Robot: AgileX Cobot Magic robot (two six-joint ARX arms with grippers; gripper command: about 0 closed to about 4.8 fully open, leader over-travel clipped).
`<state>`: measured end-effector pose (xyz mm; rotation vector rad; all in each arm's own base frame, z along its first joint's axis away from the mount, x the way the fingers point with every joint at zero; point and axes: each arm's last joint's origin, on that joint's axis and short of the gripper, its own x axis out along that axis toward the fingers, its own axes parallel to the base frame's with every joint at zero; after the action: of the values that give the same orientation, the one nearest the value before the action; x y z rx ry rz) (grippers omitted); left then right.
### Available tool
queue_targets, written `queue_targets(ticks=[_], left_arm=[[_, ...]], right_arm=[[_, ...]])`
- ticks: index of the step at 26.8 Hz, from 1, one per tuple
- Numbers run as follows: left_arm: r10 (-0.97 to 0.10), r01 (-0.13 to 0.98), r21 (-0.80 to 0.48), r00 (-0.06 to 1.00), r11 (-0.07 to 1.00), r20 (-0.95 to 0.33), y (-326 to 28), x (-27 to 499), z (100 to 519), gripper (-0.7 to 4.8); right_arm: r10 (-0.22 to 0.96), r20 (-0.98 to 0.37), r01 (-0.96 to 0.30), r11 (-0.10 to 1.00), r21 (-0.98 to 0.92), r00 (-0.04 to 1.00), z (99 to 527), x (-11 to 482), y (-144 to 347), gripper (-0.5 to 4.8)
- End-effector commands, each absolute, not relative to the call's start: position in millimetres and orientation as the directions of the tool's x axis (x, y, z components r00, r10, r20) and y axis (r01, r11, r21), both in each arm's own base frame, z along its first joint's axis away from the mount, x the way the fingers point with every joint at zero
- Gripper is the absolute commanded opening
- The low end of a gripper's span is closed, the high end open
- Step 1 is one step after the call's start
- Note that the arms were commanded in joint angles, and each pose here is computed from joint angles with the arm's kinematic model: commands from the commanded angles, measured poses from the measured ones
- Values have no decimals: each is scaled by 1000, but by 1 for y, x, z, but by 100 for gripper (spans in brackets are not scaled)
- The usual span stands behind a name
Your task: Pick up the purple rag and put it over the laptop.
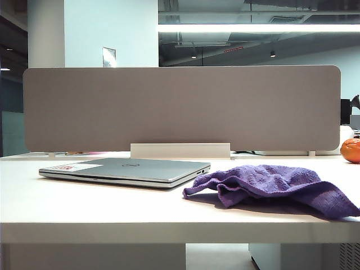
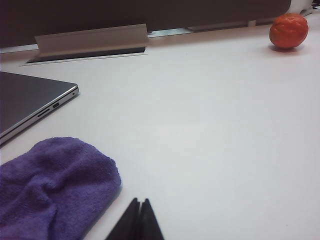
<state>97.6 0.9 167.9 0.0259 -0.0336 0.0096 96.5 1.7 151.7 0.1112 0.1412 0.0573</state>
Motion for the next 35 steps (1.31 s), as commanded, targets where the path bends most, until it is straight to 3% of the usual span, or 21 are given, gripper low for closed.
queue_targets(ticks=[1,19,30,35], left_arm=[[4,-5,26,999,1000,43,1,97,170,-6],[3,-5,26,999,1000,45,1,97,170,-6],[3,-4,26,1000,1000,24,1,97,168,-6],[3,-3,25,1000,1000,-21,1,97,163,-6]], right_arm=[[60,-129,-46,993,110,990,152,97,2,22],[61,-128,-46,993,111,990,152,97,2,22],[262,-140,-243,960,141,955,150,96,7,22],[287,-145,-246,937,248,947,150,95,8,22]])
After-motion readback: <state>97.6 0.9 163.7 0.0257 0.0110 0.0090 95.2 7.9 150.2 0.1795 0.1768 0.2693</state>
